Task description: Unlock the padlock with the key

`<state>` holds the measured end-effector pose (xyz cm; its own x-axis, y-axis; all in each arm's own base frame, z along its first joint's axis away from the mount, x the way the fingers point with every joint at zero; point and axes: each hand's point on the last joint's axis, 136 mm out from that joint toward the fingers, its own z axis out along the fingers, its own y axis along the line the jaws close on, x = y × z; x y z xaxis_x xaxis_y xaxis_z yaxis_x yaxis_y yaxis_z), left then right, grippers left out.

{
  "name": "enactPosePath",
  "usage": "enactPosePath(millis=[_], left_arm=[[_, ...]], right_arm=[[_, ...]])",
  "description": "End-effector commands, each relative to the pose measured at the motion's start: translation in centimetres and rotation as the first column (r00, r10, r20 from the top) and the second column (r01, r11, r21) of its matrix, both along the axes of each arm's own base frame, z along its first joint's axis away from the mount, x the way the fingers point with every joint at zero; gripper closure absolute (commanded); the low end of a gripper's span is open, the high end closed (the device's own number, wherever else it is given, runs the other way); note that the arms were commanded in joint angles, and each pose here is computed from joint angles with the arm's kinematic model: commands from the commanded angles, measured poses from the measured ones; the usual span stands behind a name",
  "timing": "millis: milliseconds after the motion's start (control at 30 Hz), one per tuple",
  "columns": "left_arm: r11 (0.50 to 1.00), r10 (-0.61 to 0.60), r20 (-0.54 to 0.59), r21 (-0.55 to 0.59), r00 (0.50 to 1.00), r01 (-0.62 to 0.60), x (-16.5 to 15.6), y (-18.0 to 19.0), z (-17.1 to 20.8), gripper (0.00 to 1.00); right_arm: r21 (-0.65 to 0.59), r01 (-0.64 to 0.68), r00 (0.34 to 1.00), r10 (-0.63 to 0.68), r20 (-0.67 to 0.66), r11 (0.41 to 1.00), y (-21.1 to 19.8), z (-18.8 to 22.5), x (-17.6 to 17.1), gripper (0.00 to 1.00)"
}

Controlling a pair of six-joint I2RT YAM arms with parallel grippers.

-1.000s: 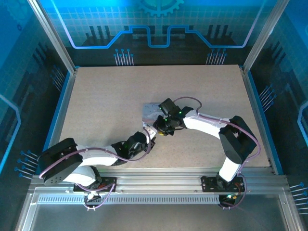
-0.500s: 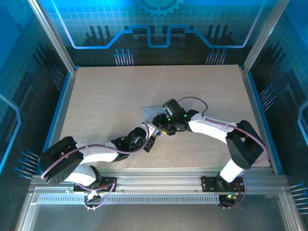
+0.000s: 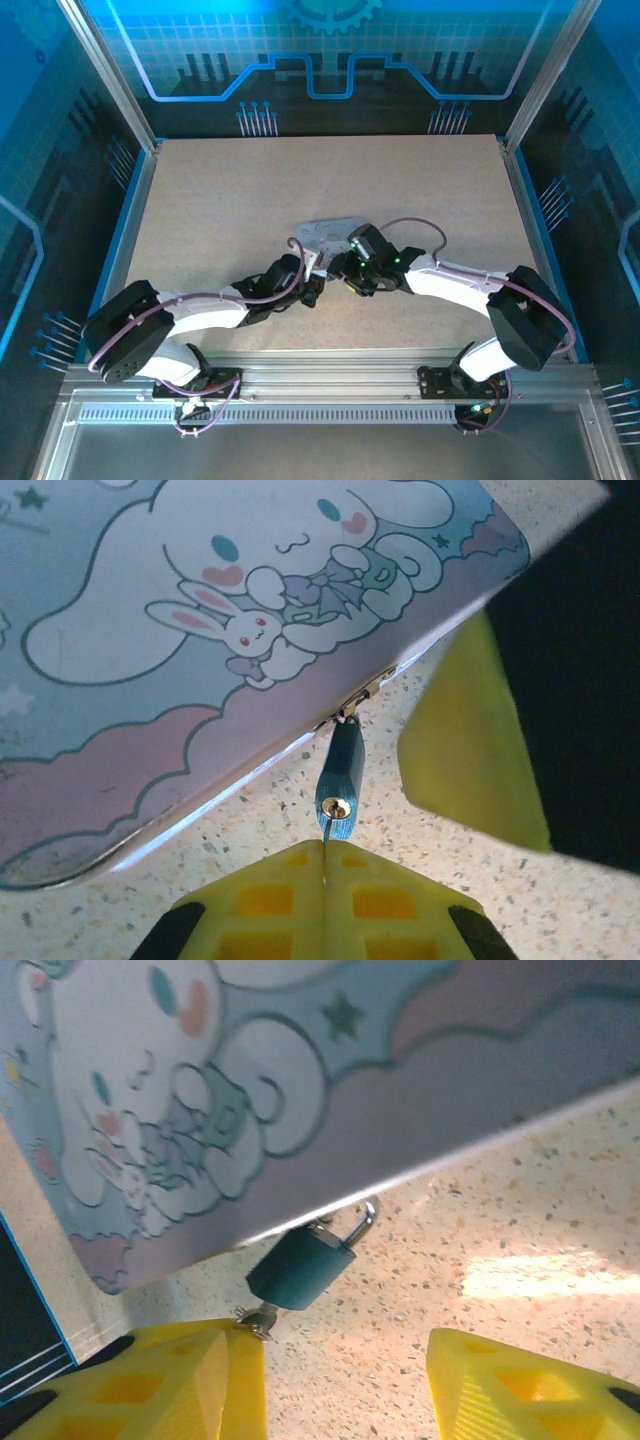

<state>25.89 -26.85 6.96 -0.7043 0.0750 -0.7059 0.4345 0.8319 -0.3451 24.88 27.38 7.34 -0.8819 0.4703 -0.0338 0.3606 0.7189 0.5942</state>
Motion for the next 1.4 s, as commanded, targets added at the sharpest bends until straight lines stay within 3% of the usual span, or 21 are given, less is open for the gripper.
enactPosePath(millis=[0,367,700,1033,1367], left_arm=[[0.990,0.086,-0.121,-0.098,0.989,-0.098,0.0,-0.5,0.0,1.00],[0.938,0.219,-0.268,-0.206,0.938,-0.277,-1.3,1.2,-1.9,1.00],[0.904,0.229,-0.288,-0.291,0.930,-0.313,-1.7,1.5,-2.2,1.00],[0.909,0.233,-0.250,-0.289,0.940,-0.302,-1.7,2.1,-1.5,1.00],[0.905,0.230,-0.257,-0.298,0.939,-0.303,-1.9,2.5,-1.7,1.00]], right_arm=[[0.042,0.055,0.998,-0.056,0.009,0.998,0.5,-0.1,-0.2,0.49],[0.103,0.125,0.991,-0.120,-0.057,0.987,1.8,-2.4,0.4,0.51],[0.084,0.105,0.993,-0.100,-0.069,0.991,3.2,-3.7,0.6,0.57],[-0.175,-0.011,0.992,0.033,0.125,0.985,2.3,-1.1,0.9,0.57],[-0.181,-0.079,0.988,0.101,0.113,0.980,4.2,-1.6,0.8,0.56]])
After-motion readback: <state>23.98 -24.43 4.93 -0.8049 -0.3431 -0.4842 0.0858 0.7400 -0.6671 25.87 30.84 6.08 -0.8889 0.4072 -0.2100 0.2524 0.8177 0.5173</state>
